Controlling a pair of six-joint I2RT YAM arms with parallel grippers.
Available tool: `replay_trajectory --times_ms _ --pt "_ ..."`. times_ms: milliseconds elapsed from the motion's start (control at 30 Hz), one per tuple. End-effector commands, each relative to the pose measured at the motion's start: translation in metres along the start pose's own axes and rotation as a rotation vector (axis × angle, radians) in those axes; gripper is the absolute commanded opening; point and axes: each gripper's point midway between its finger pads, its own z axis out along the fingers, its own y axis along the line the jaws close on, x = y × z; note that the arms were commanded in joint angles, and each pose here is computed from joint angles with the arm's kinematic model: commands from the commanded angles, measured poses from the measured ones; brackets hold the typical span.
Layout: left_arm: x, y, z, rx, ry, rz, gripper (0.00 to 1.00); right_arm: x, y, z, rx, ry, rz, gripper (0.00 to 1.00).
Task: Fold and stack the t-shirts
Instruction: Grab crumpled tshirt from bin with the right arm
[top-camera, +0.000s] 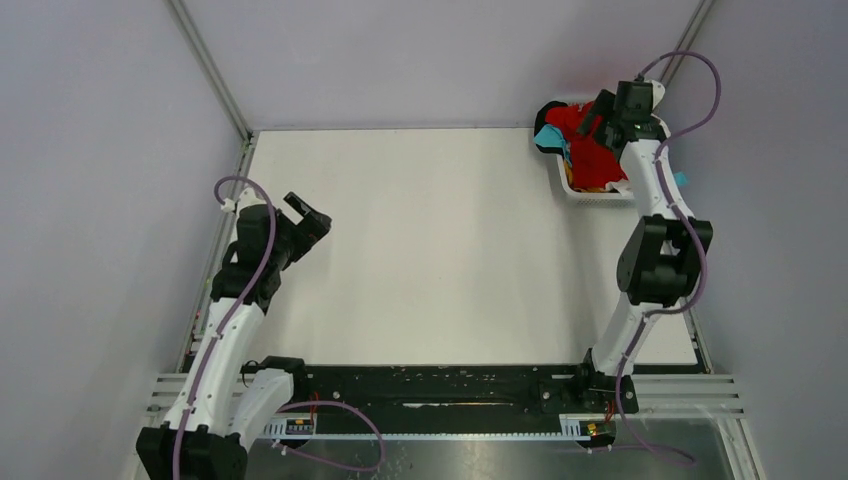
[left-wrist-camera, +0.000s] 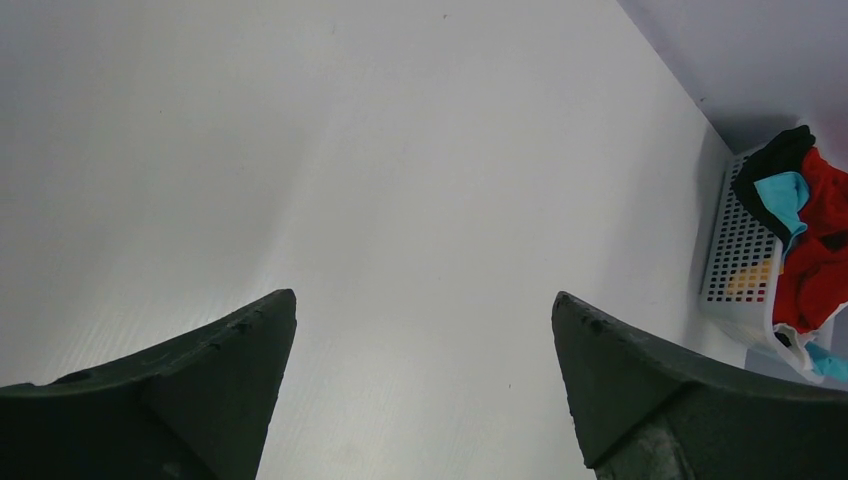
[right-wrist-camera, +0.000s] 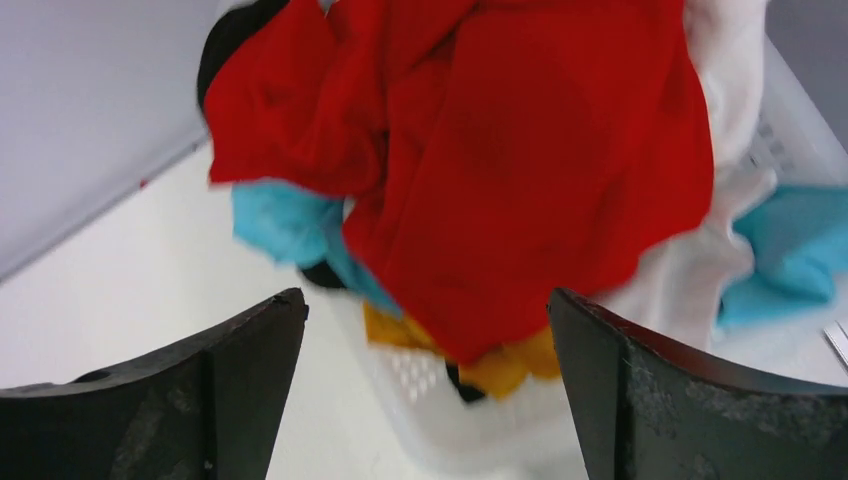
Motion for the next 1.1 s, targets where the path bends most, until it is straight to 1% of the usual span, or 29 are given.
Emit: replay_trajectory --times_ms 0,167,233,267,333,367,400,467,500,567,600,700,800,933,1000,1067 --pt "-0.026 -0.028 0.006 0.063 -0.066 0.022 0.99 -0.029 0.011 0.038 -0.033 -0.032 0.087 0.99" --pt "-0.022 -0.028 0.018 0.032 -0.046 0.040 0.99 -0.025 0.025 0.091 -0.047 -0.009 0.133 0.98" --pt "-0.021 -0.031 0.020 0.035 -0.036 0.046 0.99 -0.018 0.024 0.111 -0.026 0.020 0.150 0.94" --pt "-0.019 -0.032 0.021 0.037 -0.030 0.050 0.99 -0.025 0.029 0.115 -0.031 0.011 0.156 0.92" --pt "-0.018 -0.033 0.021 0.036 -0.027 0.054 0.99 -0.020 0.027 0.130 -0.011 0.026 0.160 0.85" --pt "-0.018 -0.033 0.021 0.036 -0.028 0.055 0.99 -0.019 0.025 0.135 0.003 0.025 0.161 0.77" --pt "-0.018 -0.032 0.021 0.030 -0.028 0.056 0.99 -0.019 0.023 0.138 0.018 0.019 0.163 0.66" --pt "-0.019 -0.031 0.020 0.018 -0.031 0.057 0.99 -0.023 0.016 0.136 0.056 -0.002 0.165 0.39" --pt "-0.019 -0.029 0.019 0.011 -0.031 0.057 0.99 -0.029 0.013 0.131 0.073 -0.019 0.164 0.28" --pt "-0.019 -0.029 0.017 0.011 -0.034 0.058 0.99 -0.041 0.009 0.120 0.087 -0.054 0.152 0.03" --pt "-0.020 -0.031 0.015 0.018 -0.037 0.058 0.99 -0.048 0.009 0.113 0.086 -0.073 0.145 0.00" --pt "-0.020 -0.032 0.011 0.030 -0.042 0.061 0.99 -0.071 0.011 0.085 0.069 -0.118 0.112 0.00" --pt "-0.021 -0.034 0.004 0.050 -0.055 0.064 0.99 -0.101 0.019 0.041 0.023 -0.167 0.095 0.00" --pt "-0.028 -0.041 -0.014 0.110 -0.105 0.058 0.99 -0.136 0.042 -0.047 -0.138 -0.211 0.048 0.00" --pt "-0.032 -0.046 -0.024 0.160 -0.143 0.058 0.99 -0.145 0.056 -0.095 -0.243 -0.229 0.022 0.00" --pt "-0.038 -0.045 -0.032 0.177 -0.189 0.042 0.99 -0.147 0.074 -0.141 -0.356 -0.243 -0.013 0.00"
